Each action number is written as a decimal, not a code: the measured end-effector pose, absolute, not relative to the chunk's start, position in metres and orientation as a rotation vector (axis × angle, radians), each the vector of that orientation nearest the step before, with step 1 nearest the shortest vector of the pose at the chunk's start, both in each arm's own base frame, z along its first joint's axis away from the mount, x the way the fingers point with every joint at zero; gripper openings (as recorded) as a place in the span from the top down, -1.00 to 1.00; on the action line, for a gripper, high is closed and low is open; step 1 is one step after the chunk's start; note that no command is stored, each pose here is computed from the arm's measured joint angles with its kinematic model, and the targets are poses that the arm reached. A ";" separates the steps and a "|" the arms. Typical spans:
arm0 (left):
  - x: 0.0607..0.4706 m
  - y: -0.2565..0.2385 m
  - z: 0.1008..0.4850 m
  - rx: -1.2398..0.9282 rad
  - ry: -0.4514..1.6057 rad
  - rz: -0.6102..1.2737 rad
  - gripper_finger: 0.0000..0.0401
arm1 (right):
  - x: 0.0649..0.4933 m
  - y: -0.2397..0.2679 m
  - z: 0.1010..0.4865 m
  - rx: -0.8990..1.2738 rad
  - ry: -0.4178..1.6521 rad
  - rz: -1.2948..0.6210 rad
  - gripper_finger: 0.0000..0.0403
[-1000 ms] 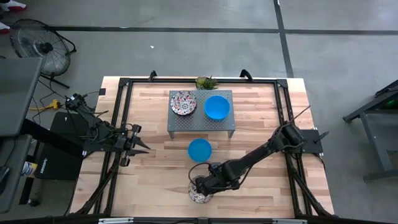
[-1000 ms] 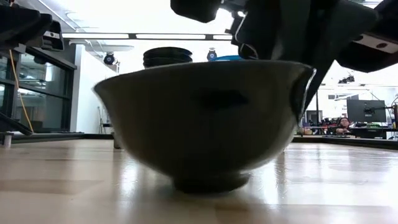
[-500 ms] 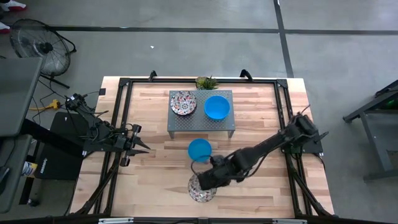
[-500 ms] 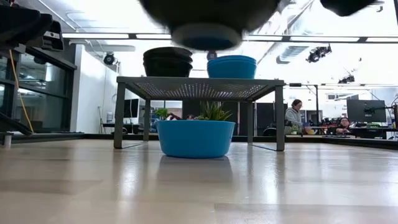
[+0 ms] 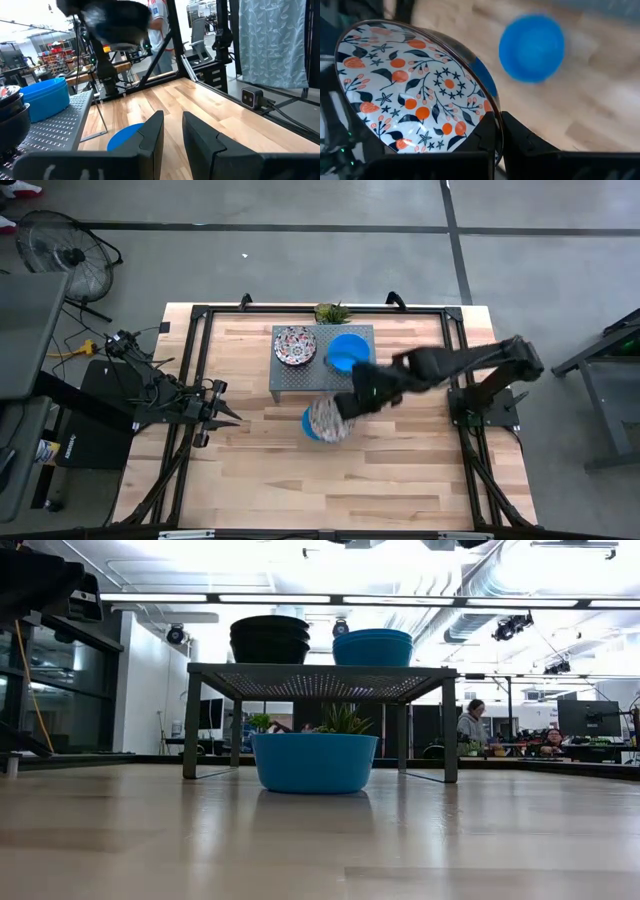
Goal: Pick & Place Mini bowls
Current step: Stack the white patterned bowl on the stacked white patterned bowls on the shelf
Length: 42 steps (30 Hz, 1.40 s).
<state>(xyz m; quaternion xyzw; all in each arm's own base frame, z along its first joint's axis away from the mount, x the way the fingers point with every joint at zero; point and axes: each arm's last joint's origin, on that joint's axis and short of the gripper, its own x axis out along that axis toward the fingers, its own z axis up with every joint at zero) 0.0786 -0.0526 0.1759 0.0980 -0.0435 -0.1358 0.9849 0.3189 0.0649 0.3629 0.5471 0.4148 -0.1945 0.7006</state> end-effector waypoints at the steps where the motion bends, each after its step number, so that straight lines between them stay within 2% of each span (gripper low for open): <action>1: 0.079 -0.053 0.176 0.197 -0.087 -0.273 0.67 | 0.318 0.056 0.366 1.204 0.904 -0.428 1.00; 13: 0.079 -0.053 0.176 0.198 -0.087 -0.276 0.67 | 0.333 -0.041 0.393 1.026 0.631 -0.355 1.00; 19: 0.079 -0.053 0.176 0.198 -0.086 -0.276 0.67 | 0.350 -0.074 0.395 0.986 0.506 -0.236 1.00; 27: 0.079 -0.053 0.176 0.198 -0.086 -0.276 0.67 | 0.361 -0.095 0.386 0.953 0.486 -0.195 1.00; 33: 0.079 -0.053 0.176 0.199 -0.085 -0.276 0.67 | 0.367 -0.105 0.405 0.888 0.461 -0.179 1.00; 42: 0.079 -0.053 0.176 0.198 -0.086 -0.276 0.67 | 0.381 -0.121 0.424 0.866 0.655 -0.261 1.00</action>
